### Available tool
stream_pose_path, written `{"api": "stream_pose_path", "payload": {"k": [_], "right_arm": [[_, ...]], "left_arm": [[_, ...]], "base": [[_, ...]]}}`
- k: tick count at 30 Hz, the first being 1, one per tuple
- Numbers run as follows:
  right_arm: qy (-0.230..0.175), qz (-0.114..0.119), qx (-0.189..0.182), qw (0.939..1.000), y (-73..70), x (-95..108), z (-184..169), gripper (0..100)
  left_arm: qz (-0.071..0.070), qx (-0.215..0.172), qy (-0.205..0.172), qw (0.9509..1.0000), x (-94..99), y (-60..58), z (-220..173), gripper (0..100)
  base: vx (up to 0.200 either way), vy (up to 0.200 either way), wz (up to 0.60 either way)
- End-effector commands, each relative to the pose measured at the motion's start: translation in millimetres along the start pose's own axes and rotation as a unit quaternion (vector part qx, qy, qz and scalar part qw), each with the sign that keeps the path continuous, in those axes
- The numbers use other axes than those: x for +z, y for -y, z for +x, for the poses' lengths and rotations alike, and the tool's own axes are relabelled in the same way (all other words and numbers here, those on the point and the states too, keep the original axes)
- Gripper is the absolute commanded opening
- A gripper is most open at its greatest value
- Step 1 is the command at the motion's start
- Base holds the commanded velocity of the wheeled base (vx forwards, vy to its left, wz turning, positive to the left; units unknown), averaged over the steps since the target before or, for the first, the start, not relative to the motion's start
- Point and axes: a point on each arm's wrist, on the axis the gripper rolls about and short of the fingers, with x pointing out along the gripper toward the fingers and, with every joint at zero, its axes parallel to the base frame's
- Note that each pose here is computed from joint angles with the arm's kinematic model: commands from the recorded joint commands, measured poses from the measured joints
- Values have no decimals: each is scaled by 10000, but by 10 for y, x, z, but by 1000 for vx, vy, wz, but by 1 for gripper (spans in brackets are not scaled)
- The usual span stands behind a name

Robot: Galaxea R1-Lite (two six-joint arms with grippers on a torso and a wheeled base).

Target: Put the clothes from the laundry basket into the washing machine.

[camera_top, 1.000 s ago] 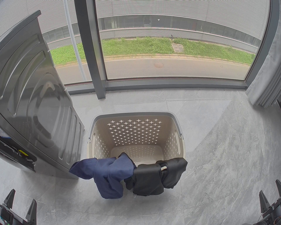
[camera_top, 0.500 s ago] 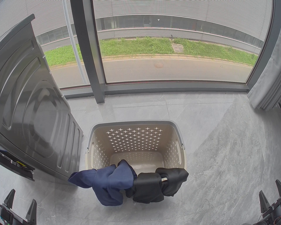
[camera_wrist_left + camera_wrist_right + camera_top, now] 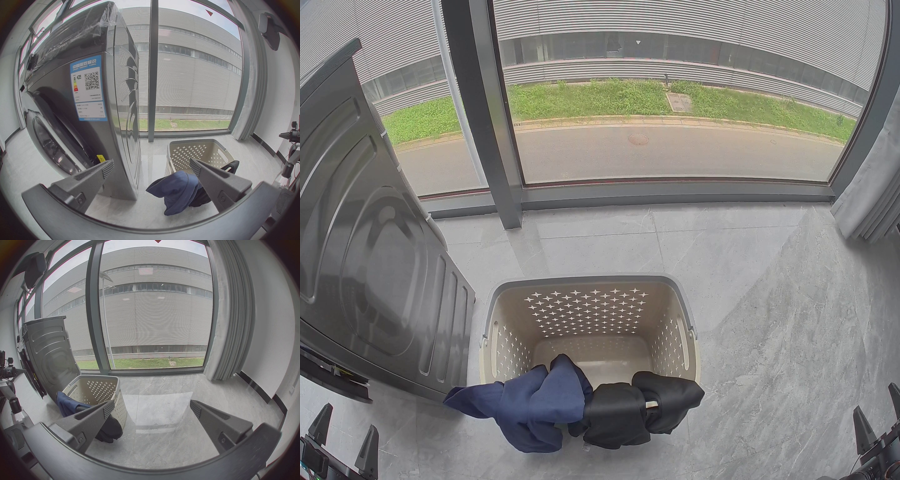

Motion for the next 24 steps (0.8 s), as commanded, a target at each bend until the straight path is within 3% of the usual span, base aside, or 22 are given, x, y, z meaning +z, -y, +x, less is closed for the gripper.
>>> {"api": "stream_pose_path", "payload": {"k": [1, 3, 12, 21, 24], "right_arm": [[-7, -4, 8, 10000, 0, -53, 1, 100], [-7, -4, 8, 10000, 0, -53, 1, 100], [-7, -4, 8, 10000, 0, -53, 1, 100], [-7, -4, 8, 10000, 0, -53, 1, 100], [-7, -4, 8, 10000, 0, -53, 1, 100]], "left_arm": [[-3, 5, -7, 10000, -44, -1, 0, 100], [-3, -2, -7, 10000, -44, -2, 0, 100], [-3, -2, -7, 10000, -44, -2, 0, 100], [-3, 5, -7, 10000, -44, -1, 0, 100], [-3, -2, 1, 10000, -42, -2, 0, 100]], "base": [[0, 0, 0], [0, 0, 0], [200, 0, 0], [0, 0, 0], [0, -200, 0]]}}
